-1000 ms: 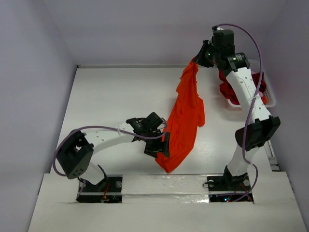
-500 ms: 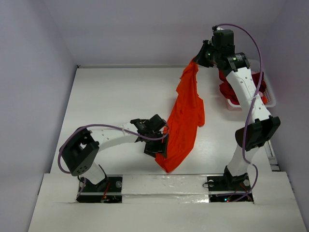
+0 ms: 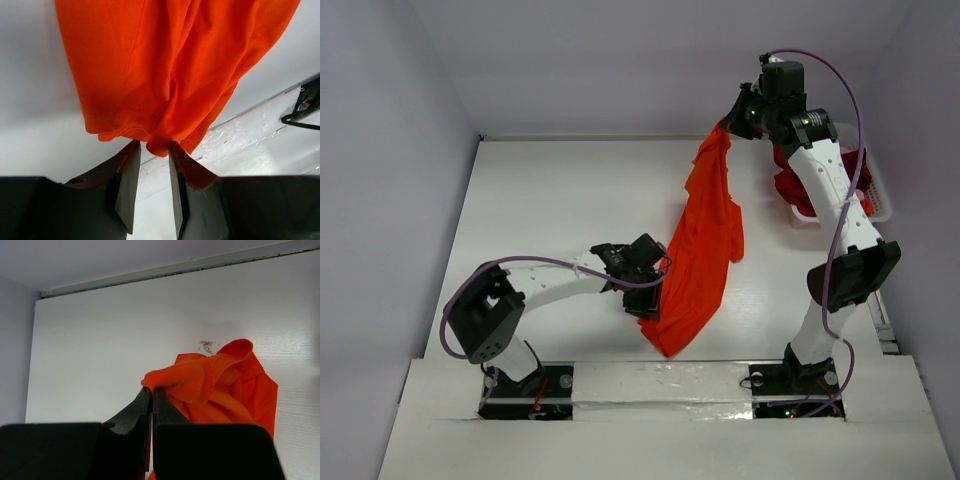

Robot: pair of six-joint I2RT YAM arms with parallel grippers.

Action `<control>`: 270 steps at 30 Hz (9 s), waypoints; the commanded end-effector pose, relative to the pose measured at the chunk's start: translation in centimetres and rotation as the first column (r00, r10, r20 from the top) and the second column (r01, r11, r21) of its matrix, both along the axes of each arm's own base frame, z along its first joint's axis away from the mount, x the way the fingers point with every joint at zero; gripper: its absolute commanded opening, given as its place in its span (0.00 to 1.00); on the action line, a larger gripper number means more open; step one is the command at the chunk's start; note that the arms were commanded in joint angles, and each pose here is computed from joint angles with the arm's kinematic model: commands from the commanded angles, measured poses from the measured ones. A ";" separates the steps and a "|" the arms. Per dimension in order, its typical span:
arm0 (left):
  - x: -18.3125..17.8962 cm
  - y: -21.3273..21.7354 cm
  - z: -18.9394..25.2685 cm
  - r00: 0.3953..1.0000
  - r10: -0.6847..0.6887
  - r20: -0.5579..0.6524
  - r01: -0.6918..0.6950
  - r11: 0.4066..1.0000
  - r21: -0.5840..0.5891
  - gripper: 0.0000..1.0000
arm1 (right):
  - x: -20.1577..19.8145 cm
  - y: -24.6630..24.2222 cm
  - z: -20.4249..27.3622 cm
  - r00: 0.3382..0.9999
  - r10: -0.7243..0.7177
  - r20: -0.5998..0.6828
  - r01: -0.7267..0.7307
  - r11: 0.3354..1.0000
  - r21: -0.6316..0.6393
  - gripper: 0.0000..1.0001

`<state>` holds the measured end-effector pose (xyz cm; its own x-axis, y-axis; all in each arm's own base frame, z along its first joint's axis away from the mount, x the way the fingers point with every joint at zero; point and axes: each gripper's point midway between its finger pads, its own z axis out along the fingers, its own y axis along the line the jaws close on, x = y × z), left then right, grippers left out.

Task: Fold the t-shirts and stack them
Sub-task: Flatten out the tshirt

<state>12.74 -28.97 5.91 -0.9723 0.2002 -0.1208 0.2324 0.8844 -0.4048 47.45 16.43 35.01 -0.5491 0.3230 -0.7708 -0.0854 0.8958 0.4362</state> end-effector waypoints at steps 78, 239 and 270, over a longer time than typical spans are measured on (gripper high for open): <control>0.7 -2.0 0.0 0.997 -0.050 0.066 0.055 0.996 -0.076 0.35 | 0.3 0.7 4.4 0.991 0.029 0.131 -0.036 0.998 0.047 0.00; 12.0 25.6 39.2 0.175 0.736 0.654 -0.642 0.589 -0.491 0.00 | -29.9 -13.4 10.3 0.920 -0.334 0.206 0.311 0.941 0.135 0.00; 41.8 27.3 19.3 0.230 0.712 0.664 -0.831 0.499 -0.247 0.00 | 5.1 -6.0 -1.7 0.984 -0.167 0.060 0.166 0.986 0.033 0.00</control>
